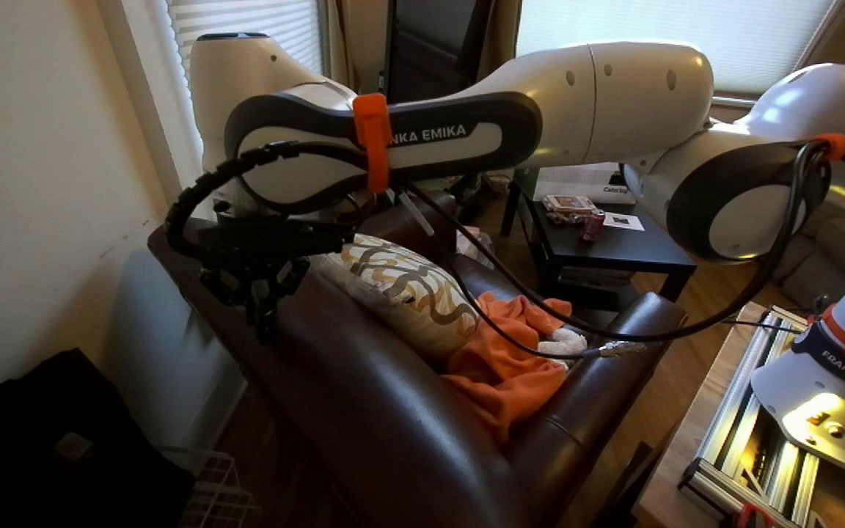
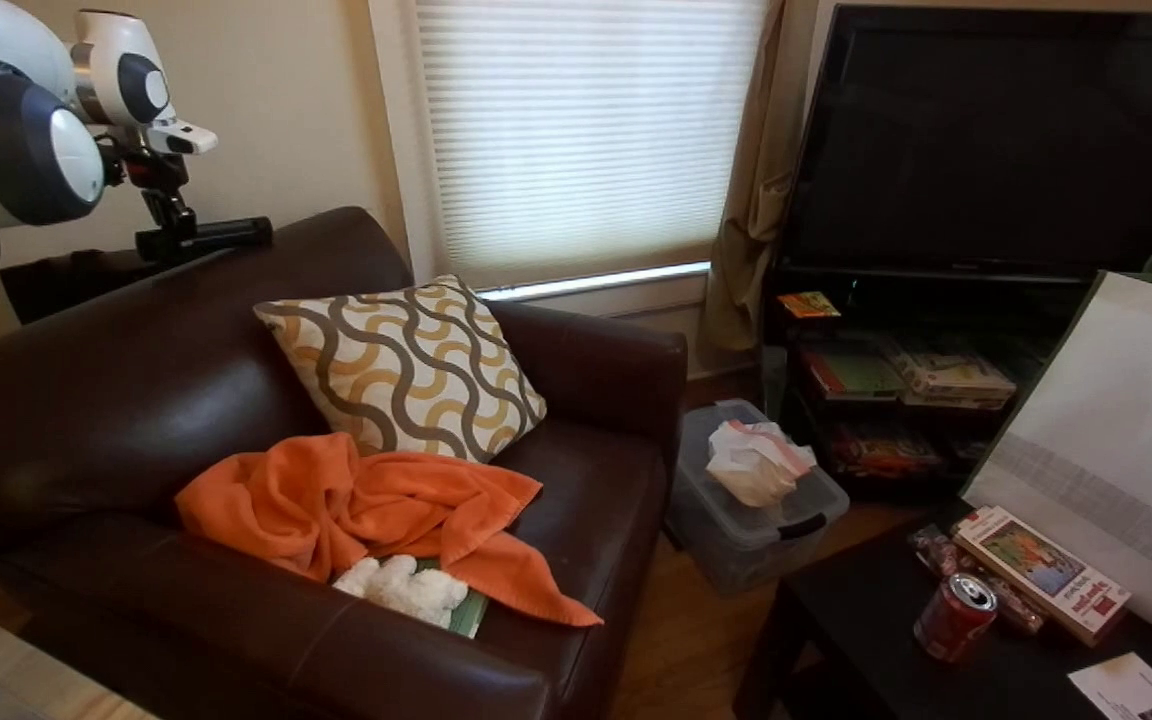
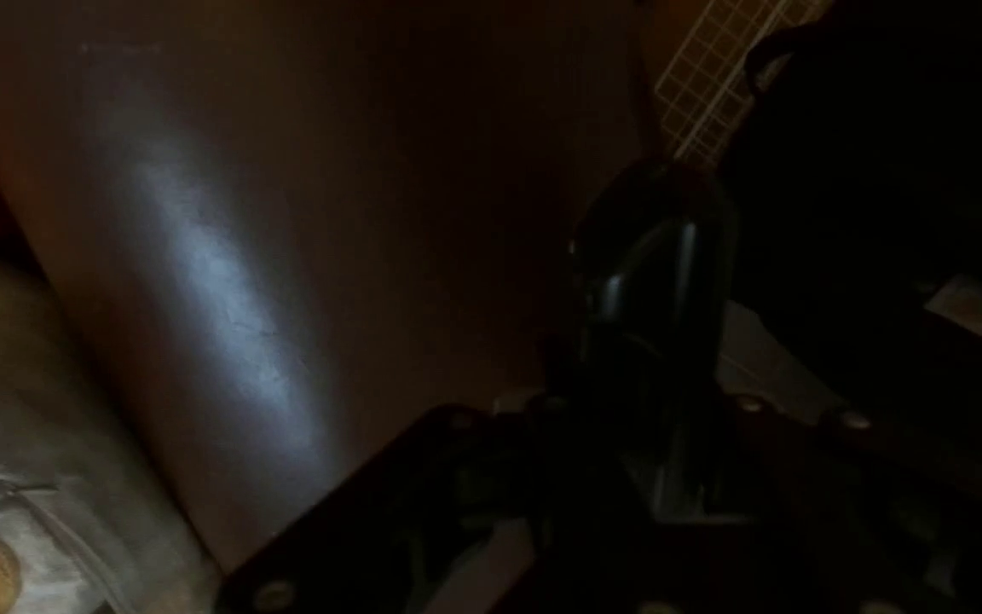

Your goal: Pick up the black remote and put it on the backrest of the couch

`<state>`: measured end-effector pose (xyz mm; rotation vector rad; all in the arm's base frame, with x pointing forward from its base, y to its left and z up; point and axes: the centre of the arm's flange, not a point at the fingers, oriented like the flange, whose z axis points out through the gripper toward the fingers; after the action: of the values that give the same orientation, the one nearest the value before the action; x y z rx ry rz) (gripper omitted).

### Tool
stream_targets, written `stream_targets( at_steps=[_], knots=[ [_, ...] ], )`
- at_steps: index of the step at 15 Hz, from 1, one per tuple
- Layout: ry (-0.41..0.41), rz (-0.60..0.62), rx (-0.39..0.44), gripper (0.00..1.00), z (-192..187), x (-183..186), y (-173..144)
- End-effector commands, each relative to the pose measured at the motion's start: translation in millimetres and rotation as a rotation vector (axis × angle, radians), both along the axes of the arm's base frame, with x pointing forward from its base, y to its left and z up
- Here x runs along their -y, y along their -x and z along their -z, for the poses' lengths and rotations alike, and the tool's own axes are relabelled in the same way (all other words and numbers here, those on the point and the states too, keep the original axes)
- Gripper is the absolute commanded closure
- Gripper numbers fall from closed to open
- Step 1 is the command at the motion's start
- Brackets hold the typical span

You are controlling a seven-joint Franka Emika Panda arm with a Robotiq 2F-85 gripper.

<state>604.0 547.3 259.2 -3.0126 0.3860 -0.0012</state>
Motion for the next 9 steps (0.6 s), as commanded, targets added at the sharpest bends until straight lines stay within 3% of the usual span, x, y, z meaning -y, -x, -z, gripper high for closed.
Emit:
stream_targets(
  at_steps=[1,7,9],
  knots=[
    [0.057,0.033,-0.044,0.93,3.0,5.0,5.7],
    [0.268,-0.06,-0.078,0.93,-5.3,15.2,14.7],
    [0.357,-0.041,-0.06,0.93,-8.1,11.9,12.5]
  ],
)
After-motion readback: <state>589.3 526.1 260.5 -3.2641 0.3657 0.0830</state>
